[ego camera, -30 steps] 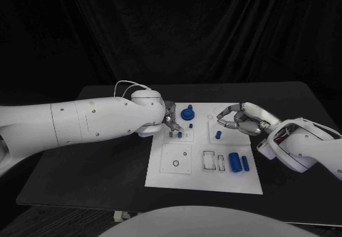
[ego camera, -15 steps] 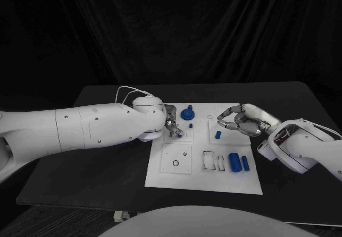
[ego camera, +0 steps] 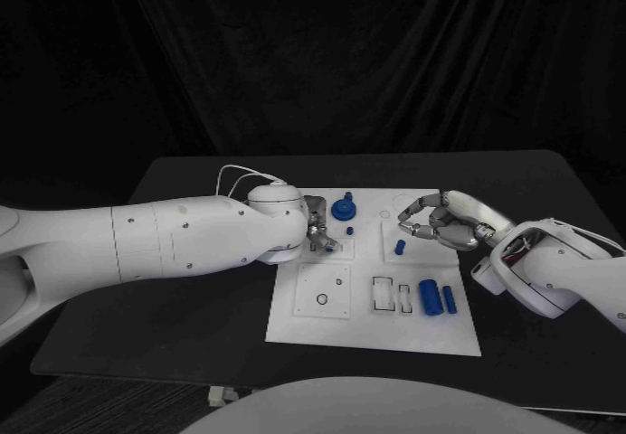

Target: Assemble the parts on the task board

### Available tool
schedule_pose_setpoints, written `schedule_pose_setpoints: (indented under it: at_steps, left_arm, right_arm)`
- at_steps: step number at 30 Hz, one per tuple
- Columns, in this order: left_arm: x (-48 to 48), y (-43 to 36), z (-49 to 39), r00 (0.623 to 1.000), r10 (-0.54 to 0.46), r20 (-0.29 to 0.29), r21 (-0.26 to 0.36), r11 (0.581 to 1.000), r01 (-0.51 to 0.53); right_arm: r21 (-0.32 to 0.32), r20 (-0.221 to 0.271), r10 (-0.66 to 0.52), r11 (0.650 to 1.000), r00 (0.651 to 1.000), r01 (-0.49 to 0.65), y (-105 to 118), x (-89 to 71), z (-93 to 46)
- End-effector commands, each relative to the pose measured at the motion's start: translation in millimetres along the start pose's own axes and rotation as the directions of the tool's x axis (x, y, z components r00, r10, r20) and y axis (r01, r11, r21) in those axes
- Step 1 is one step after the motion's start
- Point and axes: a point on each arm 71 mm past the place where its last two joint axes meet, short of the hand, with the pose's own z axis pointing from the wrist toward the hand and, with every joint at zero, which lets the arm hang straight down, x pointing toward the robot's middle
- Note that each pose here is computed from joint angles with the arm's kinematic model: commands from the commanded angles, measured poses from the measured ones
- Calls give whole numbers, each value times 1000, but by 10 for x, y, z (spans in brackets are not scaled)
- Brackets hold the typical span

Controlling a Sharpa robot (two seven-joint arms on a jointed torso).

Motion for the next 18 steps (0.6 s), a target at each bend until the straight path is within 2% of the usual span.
schedule_pose_setpoints:
  at_steps: [1, 18]
  left_arm:
    - [3, -27, 3, 1000, -12, 19, 10, 1000, 12]
    - [35, -46, 29, 1000, -13, 8, 11, 1000, 13]
  right_arm:
    - [15, -10, -3, 1000, 1000, 3, -13, 18, -2]
    - [18, -16, -1, 1000, 1000, 1, -17, 31, 1]
